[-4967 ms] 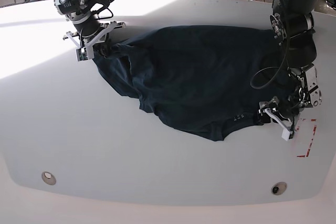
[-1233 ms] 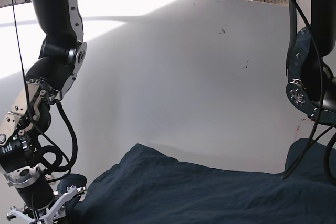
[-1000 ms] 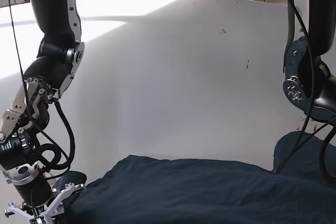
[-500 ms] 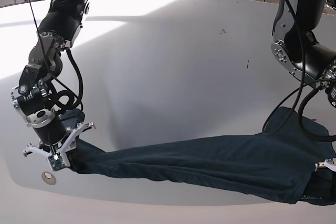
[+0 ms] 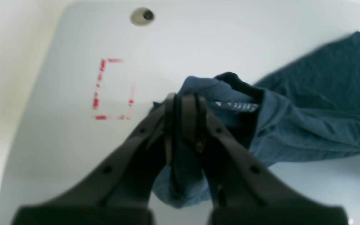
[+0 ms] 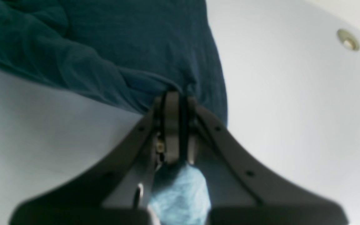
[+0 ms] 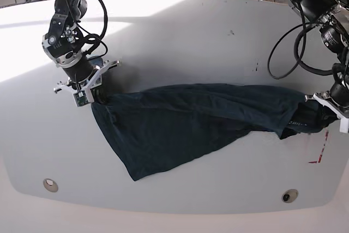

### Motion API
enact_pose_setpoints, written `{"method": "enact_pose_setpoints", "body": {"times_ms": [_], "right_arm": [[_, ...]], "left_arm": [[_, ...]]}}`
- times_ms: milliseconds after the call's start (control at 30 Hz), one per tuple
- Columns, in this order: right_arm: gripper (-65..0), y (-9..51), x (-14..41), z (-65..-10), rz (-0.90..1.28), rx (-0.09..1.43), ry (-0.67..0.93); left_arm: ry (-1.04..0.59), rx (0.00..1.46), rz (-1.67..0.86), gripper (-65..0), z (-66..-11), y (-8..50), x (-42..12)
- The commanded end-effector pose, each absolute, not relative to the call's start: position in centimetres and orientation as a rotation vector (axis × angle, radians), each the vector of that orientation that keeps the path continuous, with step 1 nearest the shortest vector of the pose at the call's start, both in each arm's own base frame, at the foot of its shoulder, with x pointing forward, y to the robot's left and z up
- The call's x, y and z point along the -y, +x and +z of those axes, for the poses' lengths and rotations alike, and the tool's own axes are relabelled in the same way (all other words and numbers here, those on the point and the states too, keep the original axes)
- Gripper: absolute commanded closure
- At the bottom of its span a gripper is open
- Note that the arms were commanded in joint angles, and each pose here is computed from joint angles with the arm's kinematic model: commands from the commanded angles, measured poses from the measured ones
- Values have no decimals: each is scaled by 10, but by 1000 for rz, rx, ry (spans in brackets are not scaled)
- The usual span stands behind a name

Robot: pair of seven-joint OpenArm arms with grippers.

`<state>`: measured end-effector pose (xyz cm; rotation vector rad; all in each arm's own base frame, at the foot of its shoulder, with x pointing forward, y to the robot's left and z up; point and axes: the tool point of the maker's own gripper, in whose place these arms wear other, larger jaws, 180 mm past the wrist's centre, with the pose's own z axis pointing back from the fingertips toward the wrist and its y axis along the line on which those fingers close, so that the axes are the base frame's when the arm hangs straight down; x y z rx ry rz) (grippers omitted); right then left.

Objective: Fold the T-shirt properly
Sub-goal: 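Lower the shirt onto the table, spreading it flat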

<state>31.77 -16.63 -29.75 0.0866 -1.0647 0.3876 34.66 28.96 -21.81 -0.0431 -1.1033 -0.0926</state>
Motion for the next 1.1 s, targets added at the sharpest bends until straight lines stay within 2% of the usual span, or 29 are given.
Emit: {"method": "enact_pose_setpoints", "body": {"times_ms": [0,667,1067], "right_arm": [[-6,305,156,-300,374,1088,129],[-6,235,147,-365,323,867,198],[-10,222,149,-385,301,806,215]], "left_arm": [[-63,1135,-104,0,-219,337,-288],[-68,828,-84,0,-312,258,-301],[-20,754,-53,0,-324,228,-328]]}}
